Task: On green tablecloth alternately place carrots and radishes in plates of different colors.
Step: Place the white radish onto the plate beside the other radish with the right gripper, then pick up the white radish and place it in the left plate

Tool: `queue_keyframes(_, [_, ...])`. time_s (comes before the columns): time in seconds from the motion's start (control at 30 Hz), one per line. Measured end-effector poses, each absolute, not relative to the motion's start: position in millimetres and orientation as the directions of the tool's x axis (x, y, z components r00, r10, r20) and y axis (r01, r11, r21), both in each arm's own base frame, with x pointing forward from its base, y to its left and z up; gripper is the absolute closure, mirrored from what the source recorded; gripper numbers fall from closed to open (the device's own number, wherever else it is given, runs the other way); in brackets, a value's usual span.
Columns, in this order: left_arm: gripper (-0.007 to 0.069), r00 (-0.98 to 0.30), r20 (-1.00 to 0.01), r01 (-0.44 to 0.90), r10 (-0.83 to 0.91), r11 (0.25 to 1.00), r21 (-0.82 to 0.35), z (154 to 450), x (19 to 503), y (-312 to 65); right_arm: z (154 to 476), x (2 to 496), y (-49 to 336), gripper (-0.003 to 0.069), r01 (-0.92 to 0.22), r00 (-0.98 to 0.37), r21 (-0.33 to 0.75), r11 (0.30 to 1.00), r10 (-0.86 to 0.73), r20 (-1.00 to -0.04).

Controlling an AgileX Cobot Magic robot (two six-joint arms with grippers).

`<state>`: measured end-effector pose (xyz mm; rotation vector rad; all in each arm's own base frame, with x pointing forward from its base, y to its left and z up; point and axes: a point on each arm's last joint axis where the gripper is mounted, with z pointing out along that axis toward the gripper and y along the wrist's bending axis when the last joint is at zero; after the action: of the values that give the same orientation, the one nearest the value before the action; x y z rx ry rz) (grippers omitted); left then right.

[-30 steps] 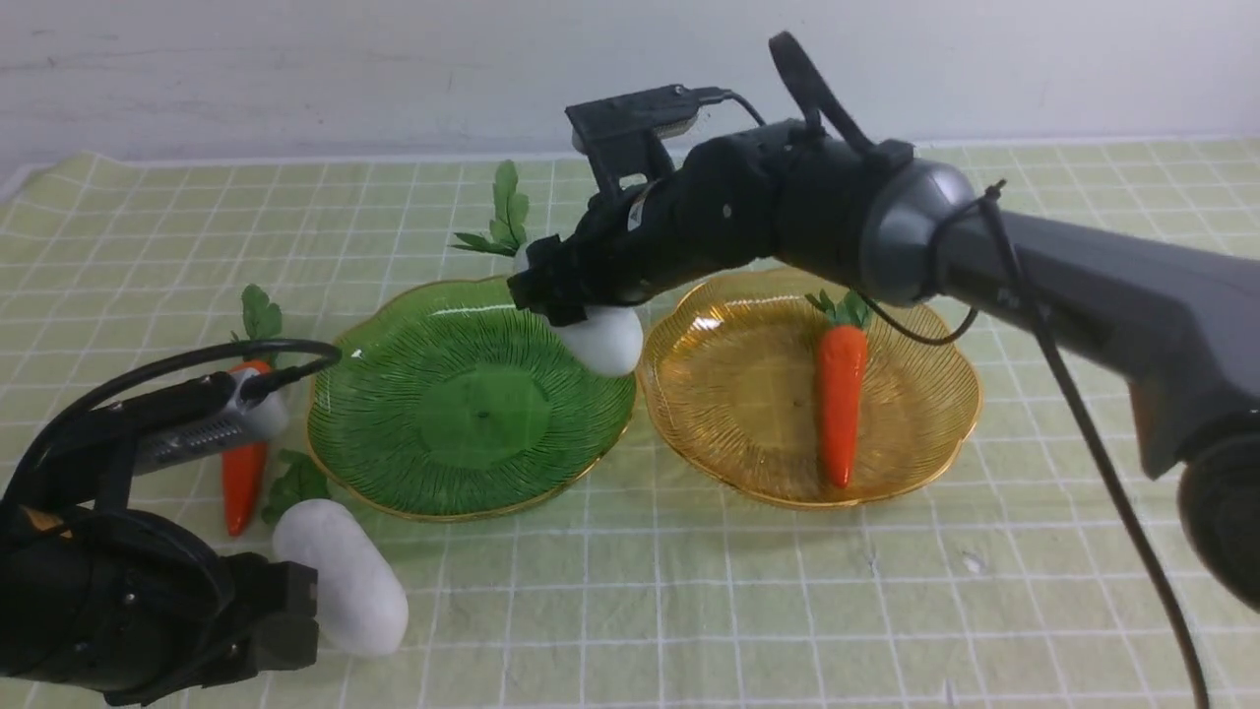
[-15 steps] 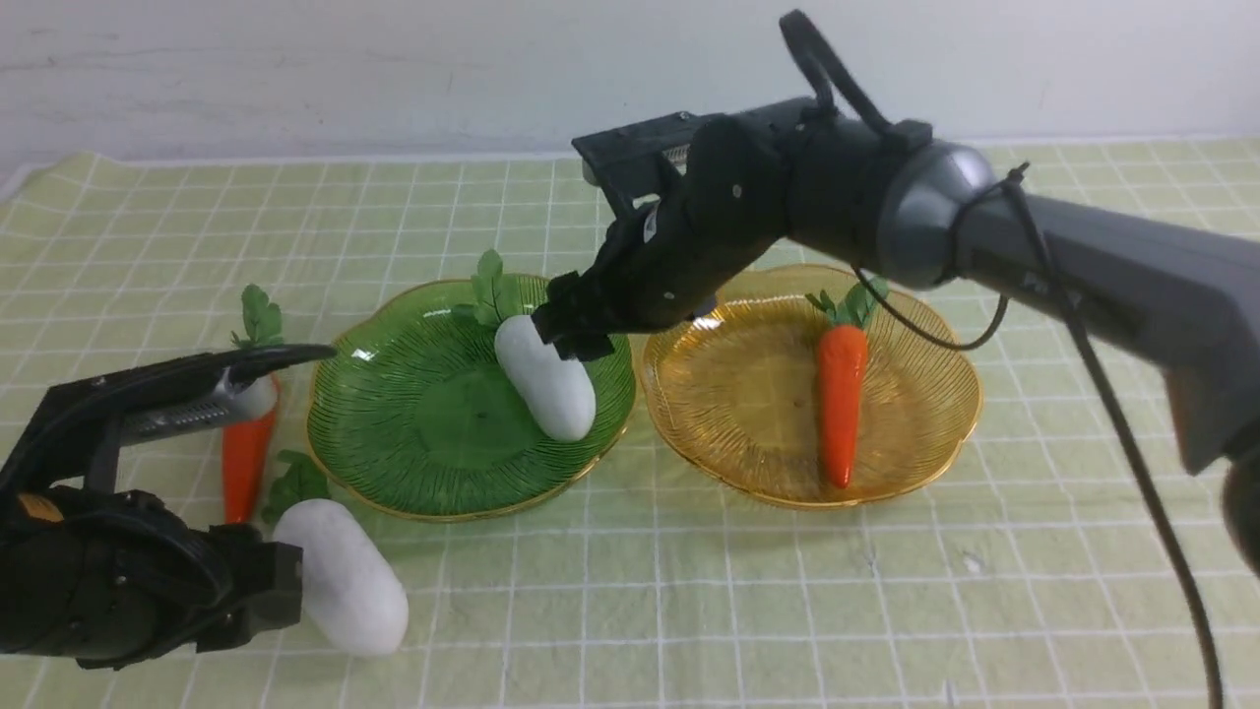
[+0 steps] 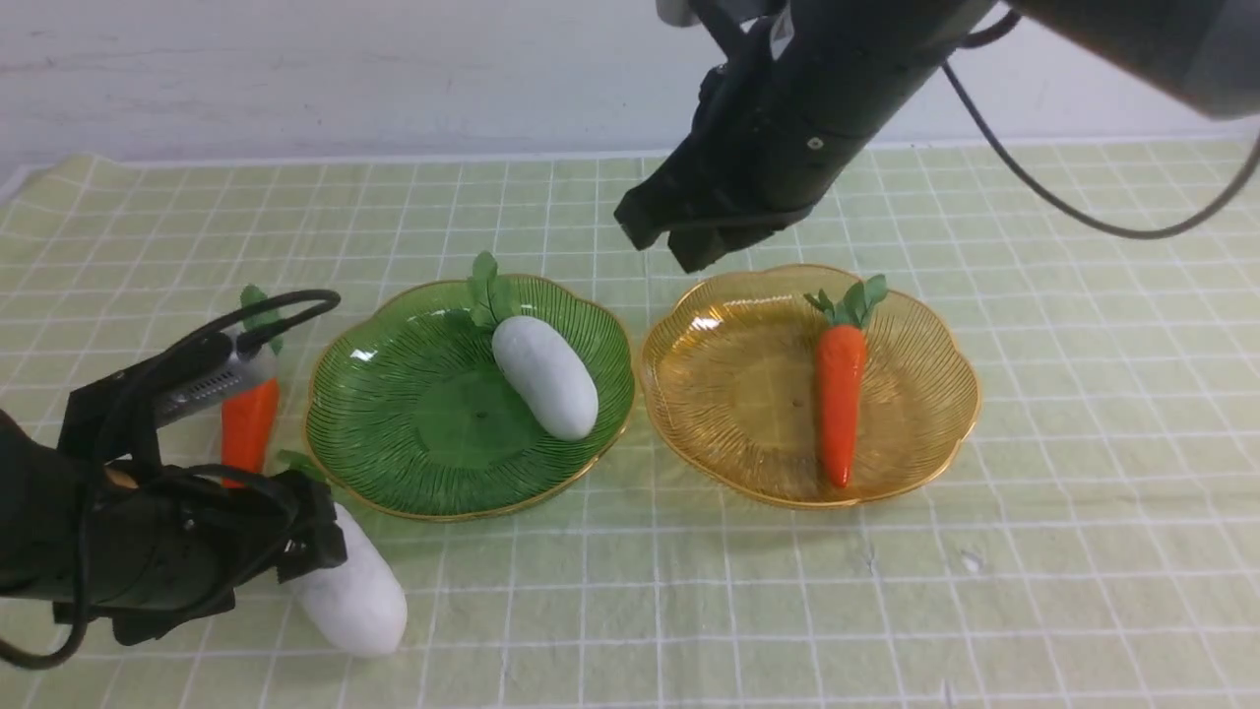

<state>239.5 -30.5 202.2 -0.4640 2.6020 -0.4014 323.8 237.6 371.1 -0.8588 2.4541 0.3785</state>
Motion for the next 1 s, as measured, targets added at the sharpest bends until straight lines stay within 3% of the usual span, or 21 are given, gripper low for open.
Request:
queue_keyframes(0.3, [0.0056, -0.793, -0.282, -0.405, -0.540, 0.813, -0.418, 169.4, 259.2, -33.7, 355.4, 292.4, 223.6, 0.0673, -0.660, -0.705, 0.158, 0.735, -0.533, -0.469])
queue_keyframes(0.47, [0.0120, -0.809, -0.270, -0.401, -0.522, 0.826, -0.395, 158.6, 262.3, -33.6, 351.9, 289.9, 222.1, 0.0673, -0.658, -0.711, 0.162, 0.735, -0.536, -0.456])
queue_keyframes(0.53, [0.0182, -0.835, -0.261, -0.372, -0.485, 0.845, -0.384, 157.8, 260.7, -34.9, 356.7, 287.2, 220.3, 0.0673, -0.663, -0.703, 0.158, 0.732, -0.536, -0.468])
queue_keyframes(0.63, [0.0181, -0.861, -0.242, -0.339, -0.447, 0.860, -0.382, 162.0, 255.8, -36.6, 362.7, 284.1, 217.7, 0.0673, -0.673, -0.688, 0.147, 0.725, -0.540, -0.485])
queue_keyframes(0.83, [0.0181, -0.942, -0.226, -0.159, -0.250, 0.921, -0.355, 206.0, 240.3, -40.8, 383.8, 271.1, 208.0, 0.0674, -0.684, -0.656, 0.127, 0.719, -0.530, -0.537])
queue_keyframes(1.0, [0.0181, -0.924, -0.313, -0.079, -0.219, 0.911, -0.405, 261.3, 261.7, -46.4, 405.6, 235.5, 184.1, 0.0674, -0.696, -0.624, 0.119, 0.708, -0.515, -0.588])
